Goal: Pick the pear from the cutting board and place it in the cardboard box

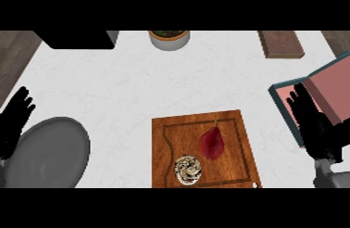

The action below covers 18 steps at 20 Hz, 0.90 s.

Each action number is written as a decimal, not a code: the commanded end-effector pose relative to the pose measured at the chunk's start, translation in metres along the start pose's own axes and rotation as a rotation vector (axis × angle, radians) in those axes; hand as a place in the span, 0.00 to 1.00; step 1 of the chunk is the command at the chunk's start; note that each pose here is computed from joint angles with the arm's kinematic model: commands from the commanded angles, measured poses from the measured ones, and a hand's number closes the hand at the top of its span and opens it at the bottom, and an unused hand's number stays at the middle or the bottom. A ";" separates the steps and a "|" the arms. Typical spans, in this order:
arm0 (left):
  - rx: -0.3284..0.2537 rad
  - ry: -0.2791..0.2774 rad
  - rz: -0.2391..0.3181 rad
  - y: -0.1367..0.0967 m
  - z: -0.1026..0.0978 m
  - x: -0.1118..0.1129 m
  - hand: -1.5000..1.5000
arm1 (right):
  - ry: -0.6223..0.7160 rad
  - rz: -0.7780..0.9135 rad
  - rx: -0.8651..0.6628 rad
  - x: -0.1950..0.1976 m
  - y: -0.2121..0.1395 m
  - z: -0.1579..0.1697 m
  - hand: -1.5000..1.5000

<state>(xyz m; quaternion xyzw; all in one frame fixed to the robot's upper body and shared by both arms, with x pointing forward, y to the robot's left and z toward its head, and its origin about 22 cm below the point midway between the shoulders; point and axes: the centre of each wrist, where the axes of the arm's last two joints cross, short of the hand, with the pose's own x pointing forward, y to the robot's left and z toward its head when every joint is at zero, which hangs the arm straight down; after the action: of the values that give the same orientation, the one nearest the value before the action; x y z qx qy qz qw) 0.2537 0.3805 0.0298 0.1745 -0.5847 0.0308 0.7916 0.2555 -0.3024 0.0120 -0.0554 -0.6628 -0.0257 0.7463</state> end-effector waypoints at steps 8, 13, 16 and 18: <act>-0.185 -0.135 0.173 -0.039 0.015 0.021 0.50 | -0.364 0.228 -0.415 0.040 0.014 0.008 0.00; -0.222 -0.155 0.203 -0.049 0.023 0.026 0.50 | -0.636 0.225 -0.331 0.037 0.078 0.059 0.00; -0.223 -0.152 0.188 -0.060 0.031 0.030 0.50 | -0.642 0.361 -0.227 0.042 0.085 0.082 0.00; -0.229 -0.153 0.177 -0.040 0.031 0.023 0.50 | -0.499 0.488 -0.153 0.044 0.070 0.094 0.00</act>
<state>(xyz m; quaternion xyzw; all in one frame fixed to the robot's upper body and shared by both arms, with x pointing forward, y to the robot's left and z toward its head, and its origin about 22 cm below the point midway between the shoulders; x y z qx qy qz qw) 0.2490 0.3293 0.0502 0.0395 -0.6556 0.0252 0.7536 0.2000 -0.2216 0.0576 -0.2562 -0.8132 0.0391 0.5211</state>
